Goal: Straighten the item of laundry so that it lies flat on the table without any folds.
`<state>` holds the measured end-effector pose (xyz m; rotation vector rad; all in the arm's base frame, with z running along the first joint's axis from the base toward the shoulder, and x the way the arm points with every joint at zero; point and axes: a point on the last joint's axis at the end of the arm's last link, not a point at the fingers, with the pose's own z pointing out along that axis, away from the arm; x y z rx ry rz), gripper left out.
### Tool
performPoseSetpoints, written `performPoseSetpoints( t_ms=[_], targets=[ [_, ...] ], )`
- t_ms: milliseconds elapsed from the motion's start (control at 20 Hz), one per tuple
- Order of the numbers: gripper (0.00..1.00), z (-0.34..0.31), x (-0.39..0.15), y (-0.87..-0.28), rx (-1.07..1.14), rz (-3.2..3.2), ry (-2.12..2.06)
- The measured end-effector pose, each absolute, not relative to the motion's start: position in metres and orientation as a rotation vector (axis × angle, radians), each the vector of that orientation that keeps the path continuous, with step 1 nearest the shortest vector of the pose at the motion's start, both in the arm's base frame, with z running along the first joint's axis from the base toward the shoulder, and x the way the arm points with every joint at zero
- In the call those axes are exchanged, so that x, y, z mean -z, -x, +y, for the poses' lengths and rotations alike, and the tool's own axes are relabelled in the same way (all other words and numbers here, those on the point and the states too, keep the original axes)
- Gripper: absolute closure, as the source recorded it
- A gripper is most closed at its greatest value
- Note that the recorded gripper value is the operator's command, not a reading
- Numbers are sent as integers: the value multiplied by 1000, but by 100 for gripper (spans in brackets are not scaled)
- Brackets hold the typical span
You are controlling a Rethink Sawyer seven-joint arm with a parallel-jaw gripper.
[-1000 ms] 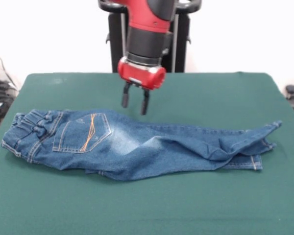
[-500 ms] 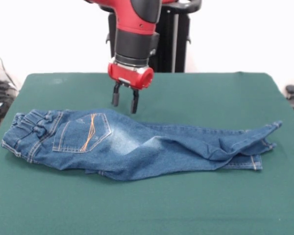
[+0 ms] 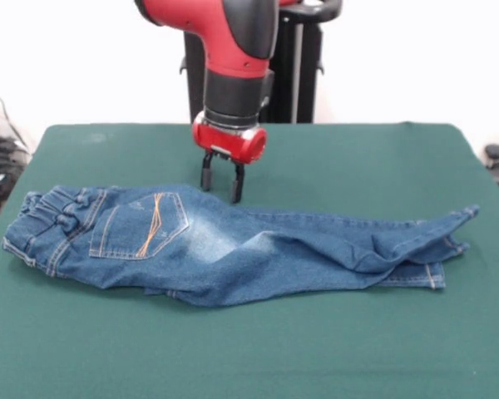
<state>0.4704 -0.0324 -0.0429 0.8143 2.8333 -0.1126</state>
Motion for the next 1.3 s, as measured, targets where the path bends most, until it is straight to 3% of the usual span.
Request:
performPoseSetpoints(
  t_ms=[1300],
  targets=[
    [0,-71,32,-489,19,2940,-619]
  ],
)
